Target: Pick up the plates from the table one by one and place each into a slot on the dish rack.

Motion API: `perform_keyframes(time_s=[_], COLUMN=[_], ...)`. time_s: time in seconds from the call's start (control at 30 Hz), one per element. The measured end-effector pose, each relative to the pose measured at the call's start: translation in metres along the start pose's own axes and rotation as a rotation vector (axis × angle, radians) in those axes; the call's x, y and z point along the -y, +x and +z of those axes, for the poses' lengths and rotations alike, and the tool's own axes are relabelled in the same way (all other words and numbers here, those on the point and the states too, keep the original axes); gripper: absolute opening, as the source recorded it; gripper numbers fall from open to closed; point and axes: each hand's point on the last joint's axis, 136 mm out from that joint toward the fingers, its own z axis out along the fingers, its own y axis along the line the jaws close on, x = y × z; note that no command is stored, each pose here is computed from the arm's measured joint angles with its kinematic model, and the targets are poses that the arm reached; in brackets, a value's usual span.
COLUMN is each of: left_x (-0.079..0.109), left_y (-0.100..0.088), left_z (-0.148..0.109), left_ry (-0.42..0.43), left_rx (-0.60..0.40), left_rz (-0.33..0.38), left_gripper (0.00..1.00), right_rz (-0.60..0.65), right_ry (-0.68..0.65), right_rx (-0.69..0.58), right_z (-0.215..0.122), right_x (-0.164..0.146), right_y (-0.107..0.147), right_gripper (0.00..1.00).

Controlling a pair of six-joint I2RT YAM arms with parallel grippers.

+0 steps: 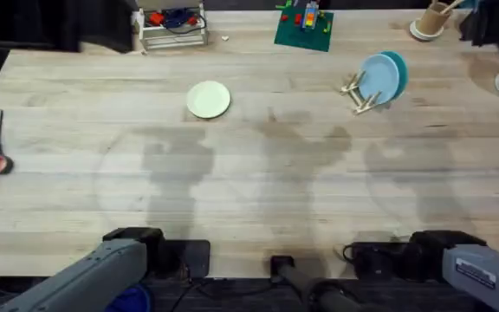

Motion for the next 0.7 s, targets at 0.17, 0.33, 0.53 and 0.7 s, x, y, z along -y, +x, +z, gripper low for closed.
perform_keyframes(time_s=[0.17, 0.33, 0.53, 0.7], left_x=[0.001, 0.001, 0.006, 0.022], left_y=[0.0, -0.001, -0.003, -0.006], left_z=[0.0, 0.0, 0.0, 0.01], left_ry=[0.004, 0.008, 0.035, 0.147], left_rx=[0.0, 0.006, 0.012, -0.025], left_rz=[0.003, 0.003, 0.002, -0.017], left_gripper=[0.057, 0.045, 0.043, 0.043], right_rz=[0.0, 0.0, 0.0, 0.0], right_ry=[0.0, 0.0, 0.0, 0.0], right_rx=[0.0, 0.0, 0.0, 0.0], right_z=[0.0, 0.0, 0.0, 0.0], right_x=[0.0, 0.0, 0.0, 0.0], right_y=[0.0, 0.0, 0.0, 0.0], right_gripper=[0.994, 0.994, 0.993, 0.993])
